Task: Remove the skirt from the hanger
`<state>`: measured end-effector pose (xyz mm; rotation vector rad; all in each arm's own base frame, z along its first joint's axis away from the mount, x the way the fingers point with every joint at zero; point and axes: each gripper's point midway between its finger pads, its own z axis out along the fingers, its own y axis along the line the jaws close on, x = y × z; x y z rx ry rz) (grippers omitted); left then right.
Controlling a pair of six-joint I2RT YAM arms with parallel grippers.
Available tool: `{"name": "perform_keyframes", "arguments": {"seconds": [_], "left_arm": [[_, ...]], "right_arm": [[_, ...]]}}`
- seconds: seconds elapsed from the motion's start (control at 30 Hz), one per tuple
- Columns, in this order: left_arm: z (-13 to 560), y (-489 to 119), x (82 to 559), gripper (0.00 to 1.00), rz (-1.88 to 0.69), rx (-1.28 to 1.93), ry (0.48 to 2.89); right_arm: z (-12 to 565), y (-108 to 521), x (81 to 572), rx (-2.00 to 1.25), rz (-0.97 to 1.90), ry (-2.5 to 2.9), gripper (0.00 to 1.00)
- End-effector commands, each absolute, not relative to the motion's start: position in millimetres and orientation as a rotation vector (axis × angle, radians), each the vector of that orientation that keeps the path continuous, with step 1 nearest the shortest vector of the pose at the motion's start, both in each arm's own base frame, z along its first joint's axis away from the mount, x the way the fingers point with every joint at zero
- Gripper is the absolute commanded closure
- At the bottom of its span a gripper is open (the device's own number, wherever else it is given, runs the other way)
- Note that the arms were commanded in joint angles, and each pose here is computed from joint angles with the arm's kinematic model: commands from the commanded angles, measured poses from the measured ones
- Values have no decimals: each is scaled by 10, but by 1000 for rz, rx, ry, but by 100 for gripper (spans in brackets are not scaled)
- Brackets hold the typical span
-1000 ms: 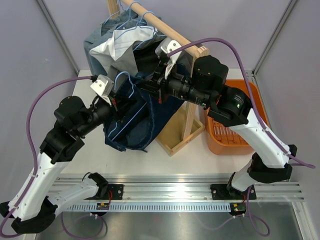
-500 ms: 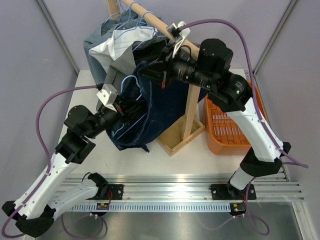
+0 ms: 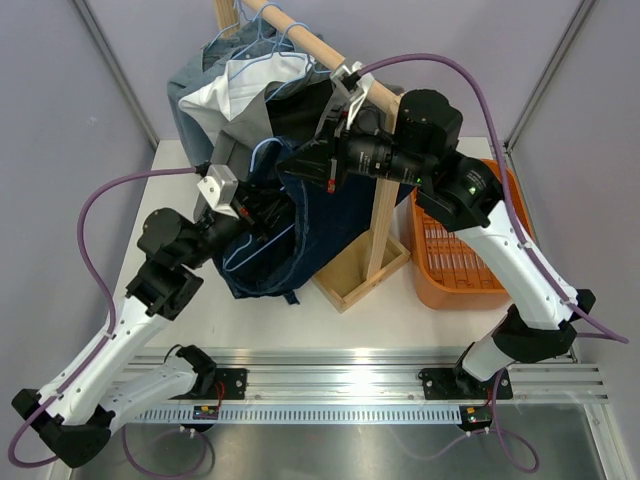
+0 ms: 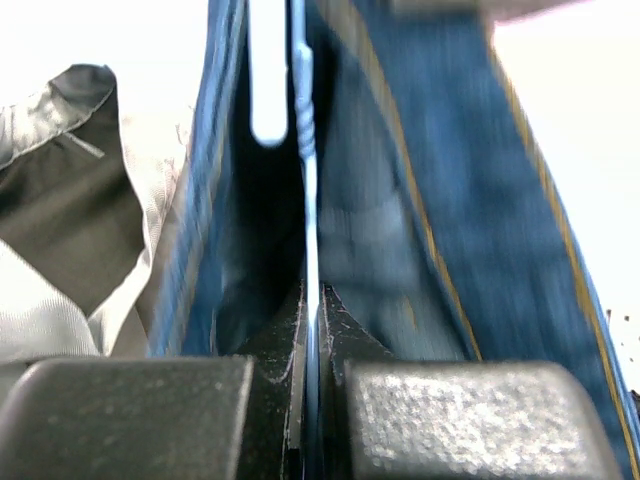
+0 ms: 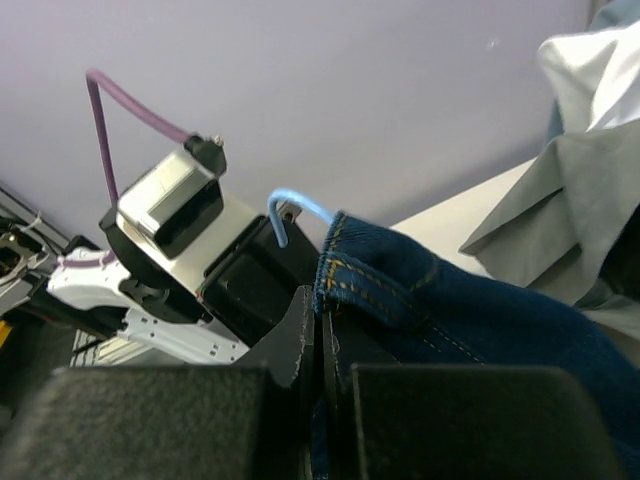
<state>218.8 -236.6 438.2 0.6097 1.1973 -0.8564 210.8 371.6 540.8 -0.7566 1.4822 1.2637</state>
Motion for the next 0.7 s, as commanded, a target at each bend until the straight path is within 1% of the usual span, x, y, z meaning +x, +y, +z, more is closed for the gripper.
{"name": "perform_keyframes", "arguments": {"seconds": [0.0, 0.1, 0.2, 0.37, 0.47, 0.53, 0.67], "left_arm": [[5066, -2318, 2094, 100, -841, 595, 955], [5203, -2285, 2047, 100, -845, 583, 912], [5223, -2260, 1995, 100, -850, 590, 919], [5328, -2177, 1867, 100, -848, 595, 907], [5420, -2191, 1825, 100, -867, 608, 898], [5410, -2213, 1838, 100, -858, 633, 929], [5306, -2076, 1780, 100, -775, 673, 1024]], "right_arm": [[5408, 3832, 1811, -832, 1389, 1446, 100], [5358, 3841, 1804, -841, 1384, 1459, 100], [5333, 3811, 1851, -852, 1334, 1445, 100], [5393, 3651, 2109, -829, 1283, 1422, 100], [5362, 3668, 2029, -913, 1303, 1385, 100], [5336, 3651, 2014, -946, 1282, 1373, 100], [5374, 3472, 2214, -937, 1223, 1352, 100]]}}
